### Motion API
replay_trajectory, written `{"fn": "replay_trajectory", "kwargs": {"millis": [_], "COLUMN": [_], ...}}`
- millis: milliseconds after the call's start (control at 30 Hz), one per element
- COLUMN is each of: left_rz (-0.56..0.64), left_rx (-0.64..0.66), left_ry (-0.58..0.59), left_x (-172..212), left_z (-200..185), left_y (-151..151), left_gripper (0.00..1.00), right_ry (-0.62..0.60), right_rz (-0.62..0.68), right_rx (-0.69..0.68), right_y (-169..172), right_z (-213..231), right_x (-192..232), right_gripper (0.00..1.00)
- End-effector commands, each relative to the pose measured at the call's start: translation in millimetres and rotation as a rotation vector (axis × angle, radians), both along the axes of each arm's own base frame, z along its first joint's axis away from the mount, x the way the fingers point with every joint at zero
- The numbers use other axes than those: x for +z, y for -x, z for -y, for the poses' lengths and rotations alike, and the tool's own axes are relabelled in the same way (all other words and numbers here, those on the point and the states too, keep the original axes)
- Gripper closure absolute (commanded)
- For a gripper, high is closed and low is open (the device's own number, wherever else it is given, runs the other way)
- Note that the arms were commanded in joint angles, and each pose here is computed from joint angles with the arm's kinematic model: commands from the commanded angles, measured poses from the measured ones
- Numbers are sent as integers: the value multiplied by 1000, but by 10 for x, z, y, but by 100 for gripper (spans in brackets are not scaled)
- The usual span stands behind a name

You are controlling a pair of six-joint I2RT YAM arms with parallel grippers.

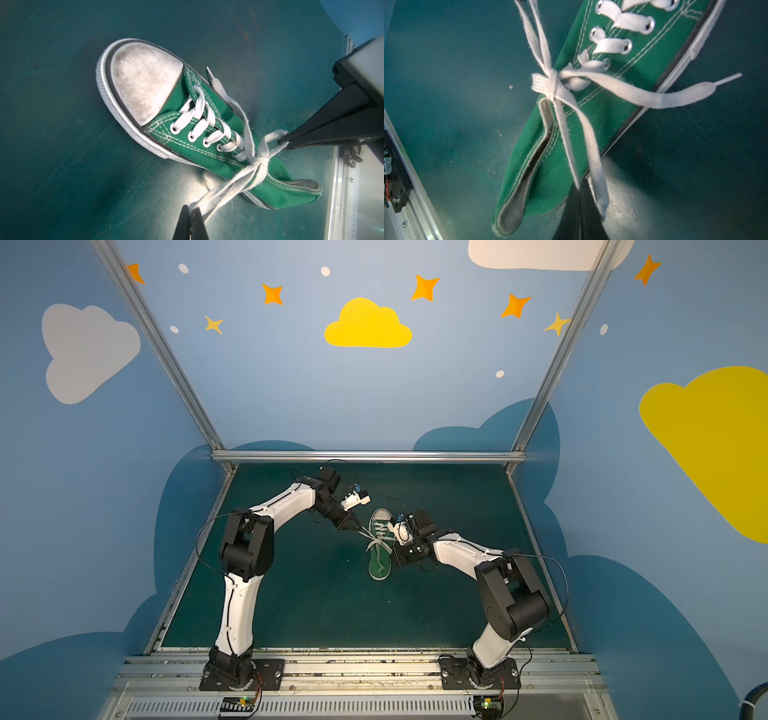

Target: Tie the shoes

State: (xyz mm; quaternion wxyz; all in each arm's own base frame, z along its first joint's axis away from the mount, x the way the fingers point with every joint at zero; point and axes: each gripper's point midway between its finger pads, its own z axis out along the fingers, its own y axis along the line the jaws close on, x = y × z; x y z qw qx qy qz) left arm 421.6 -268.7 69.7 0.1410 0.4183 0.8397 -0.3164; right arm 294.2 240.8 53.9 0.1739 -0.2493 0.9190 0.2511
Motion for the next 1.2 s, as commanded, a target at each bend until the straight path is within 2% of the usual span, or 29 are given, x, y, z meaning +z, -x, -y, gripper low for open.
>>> {"fn": "replay_trajectory", "kwargs": {"millis": [0, 433, 633, 667, 700, 733, 767, 833, 933, 1033, 1167], "left_rz": [58, 59, 38, 42, 39, 44, 48, 66, 101, 124, 170], "left_rx": [81, 93, 1, -4, -22, -27, -25, -37, -30, 7, 49], "left_ry": [-57, -65, 33, 54, 88, 120, 139, 190, 224, 240, 260], "left_x": [-51, -54, 120, 164, 214, 278, 325, 429, 542, 647, 752], "left_z": [-301, -333, -106, -71, -34, -12, 1, 11, -32, -113, -208], "left_y": [-310, -391, -129, -86, -19, 20, 47, 122, 152, 111, 71], "left_gripper": [97, 97, 95, 90, 87, 80, 70, 46, 27, 20, 18], "right_ry": [71, 77, -13, -30, -44, -47, -47, -45, -16, 0, -9], "right_rz": [-127, -141, -118, -113, -109, -106, -109, -110, -119, -119, -97], "right_rx": [-23, -39, 52, 61, 69, 71, 72, 71, 59, 40, 6], "right_y": [312, 348, 260, 225, 196, 162, 153, 135, 168, 215, 230], "right_z": [217, 254, 28, -16, -51, -71, -80, -79, 0, 96, 203], "right_x": [-166, -213, 36, 99, 147, 190, 207, 245, 243, 283, 414], "right_gripper": [100, 100, 100, 98, 90, 79, 74, 68, 60, 56, 55]}}
